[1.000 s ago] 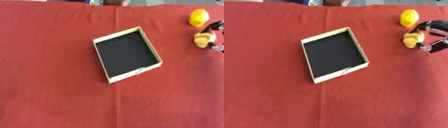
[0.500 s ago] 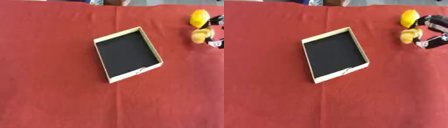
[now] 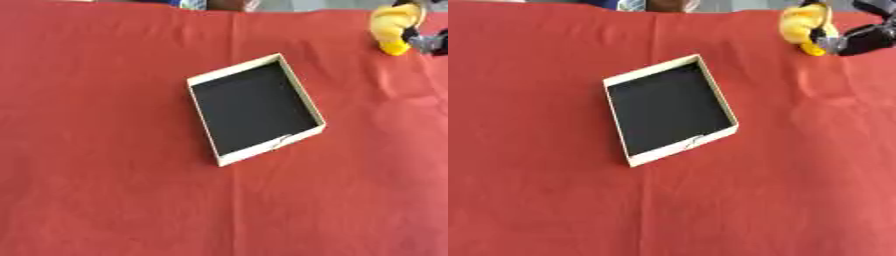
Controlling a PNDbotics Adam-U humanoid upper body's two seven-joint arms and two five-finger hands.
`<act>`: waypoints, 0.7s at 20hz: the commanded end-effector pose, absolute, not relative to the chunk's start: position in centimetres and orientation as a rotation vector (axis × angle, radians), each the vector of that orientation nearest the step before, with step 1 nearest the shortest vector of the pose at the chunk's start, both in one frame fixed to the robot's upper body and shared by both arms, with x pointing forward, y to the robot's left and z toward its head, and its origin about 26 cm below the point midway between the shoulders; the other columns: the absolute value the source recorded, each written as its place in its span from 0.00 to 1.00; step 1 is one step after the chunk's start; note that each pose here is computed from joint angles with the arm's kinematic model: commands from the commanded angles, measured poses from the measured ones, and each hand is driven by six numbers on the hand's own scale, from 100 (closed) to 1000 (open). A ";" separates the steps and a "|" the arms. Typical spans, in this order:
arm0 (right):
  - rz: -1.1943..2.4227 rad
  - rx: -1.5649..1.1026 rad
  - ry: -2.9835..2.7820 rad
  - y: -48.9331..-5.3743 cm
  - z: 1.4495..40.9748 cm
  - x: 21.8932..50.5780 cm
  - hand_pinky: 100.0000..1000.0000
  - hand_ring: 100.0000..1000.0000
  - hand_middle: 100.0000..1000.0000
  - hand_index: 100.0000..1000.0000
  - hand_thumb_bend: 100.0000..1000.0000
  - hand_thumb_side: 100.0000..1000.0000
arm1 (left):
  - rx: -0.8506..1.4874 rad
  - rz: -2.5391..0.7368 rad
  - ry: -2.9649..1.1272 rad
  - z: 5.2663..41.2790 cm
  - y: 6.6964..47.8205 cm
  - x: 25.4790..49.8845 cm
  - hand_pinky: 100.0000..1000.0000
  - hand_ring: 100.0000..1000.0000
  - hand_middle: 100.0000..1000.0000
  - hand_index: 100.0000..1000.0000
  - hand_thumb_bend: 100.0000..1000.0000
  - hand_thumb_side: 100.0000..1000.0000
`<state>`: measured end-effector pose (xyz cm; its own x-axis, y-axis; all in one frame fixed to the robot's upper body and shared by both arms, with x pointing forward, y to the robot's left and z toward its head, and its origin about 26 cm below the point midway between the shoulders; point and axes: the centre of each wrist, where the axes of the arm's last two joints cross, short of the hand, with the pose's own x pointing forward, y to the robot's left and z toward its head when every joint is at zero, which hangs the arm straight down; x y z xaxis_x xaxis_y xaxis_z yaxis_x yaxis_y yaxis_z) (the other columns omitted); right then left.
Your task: Pick up objects on the table and place them in the box.
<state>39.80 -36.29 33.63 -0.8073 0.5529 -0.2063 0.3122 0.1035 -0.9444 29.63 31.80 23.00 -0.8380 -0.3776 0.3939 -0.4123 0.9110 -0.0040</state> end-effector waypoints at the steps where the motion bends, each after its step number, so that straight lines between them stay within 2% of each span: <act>1: 1.942 -0.746 -2.243 -32.1 35.6 39.0 0.78 0.75 0.44 0.53 0.00 0.00 | 0.570 0.108 -2.713 23.9 31.7 29.4 0.82 0.82 0.64 0.79 0.00 0.64; 6: 2.101 -0.501 -2.245 -25.7 35.2 40.1 0.78 0.77 0.45 0.55 0.00 0.00 | 0.560 0.110 -2.712 23.8 31.6 29.4 0.82 0.82 0.64 0.79 0.00 0.65; 14: 2.172 -0.437 -2.090 -22.0 30.7 43.6 0.78 0.77 0.46 0.55 0.00 0.00 | 0.540 0.117 -2.708 23.7 31.4 29.5 0.82 0.82 0.64 0.79 0.00 0.65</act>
<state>43.33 -22.09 30.26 -0.9464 0.3145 -0.0730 0.0911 0.0432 -0.9949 29.72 31.49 22.95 -0.8431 -0.3559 0.4031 -0.3931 0.9194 -0.0105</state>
